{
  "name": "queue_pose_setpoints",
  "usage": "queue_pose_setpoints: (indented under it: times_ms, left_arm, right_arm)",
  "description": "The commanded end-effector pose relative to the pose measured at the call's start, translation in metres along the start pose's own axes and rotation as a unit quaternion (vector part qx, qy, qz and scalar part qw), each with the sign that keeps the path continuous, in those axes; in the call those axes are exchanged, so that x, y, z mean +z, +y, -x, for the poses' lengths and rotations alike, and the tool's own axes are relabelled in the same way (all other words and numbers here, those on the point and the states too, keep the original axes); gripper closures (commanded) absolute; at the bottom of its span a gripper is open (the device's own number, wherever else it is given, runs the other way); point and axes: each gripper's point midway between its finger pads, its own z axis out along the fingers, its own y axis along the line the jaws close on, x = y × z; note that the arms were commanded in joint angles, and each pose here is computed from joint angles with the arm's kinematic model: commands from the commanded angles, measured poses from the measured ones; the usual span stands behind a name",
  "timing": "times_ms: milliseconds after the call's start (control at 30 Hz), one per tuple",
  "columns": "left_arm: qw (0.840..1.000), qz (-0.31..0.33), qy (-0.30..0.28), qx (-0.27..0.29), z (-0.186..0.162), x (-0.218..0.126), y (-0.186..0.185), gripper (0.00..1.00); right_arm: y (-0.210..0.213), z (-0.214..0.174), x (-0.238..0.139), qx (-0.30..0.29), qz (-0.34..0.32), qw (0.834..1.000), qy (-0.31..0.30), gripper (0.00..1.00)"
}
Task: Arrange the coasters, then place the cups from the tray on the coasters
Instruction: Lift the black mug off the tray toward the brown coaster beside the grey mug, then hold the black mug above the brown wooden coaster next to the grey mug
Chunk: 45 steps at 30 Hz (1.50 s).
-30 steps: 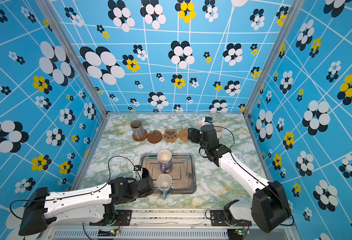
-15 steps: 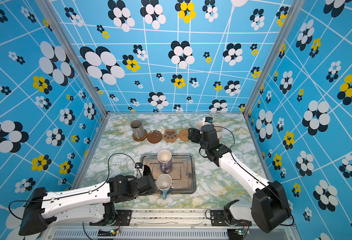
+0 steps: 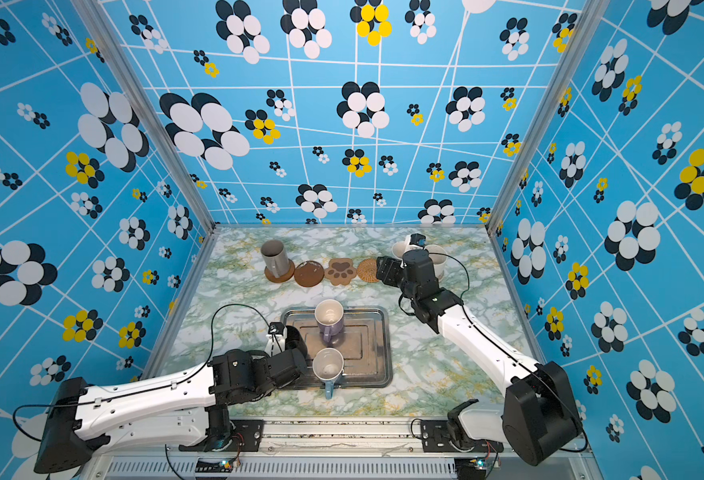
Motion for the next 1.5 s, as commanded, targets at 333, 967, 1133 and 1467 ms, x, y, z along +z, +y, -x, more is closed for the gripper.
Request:
queue_pose_setpoints:
  times_ms: [333,967,1133,1467]
  left_arm:
    - [0.998,-0.001,-0.070,0.003,0.065,-0.022,-0.004,1.00]
    - [0.992,-0.016,-0.129,0.003,0.203,0.009,-0.014,1.00]
    - [0.991,-0.023,-0.135,0.003,0.236,0.026,-0.022,1.00]
    - [0.990,-0.019,-0.139,-0.024,0.287,0.078,-0.012,1.00]
  right_arm:
    - [0.001,-0.003,0.006,0.009,0.010,1.000,0.005,0.23]
    - [-0.001,-0.004,0.017,0.011,0.014,1.000,0.012,0.23]
    - [-0.005,-0.006,0.021,0.015,0.013,1.000,0.018,0.23]
    - [-0.018,-0.008,0.025,0.022,0.002,1.000,0.023,0.23]
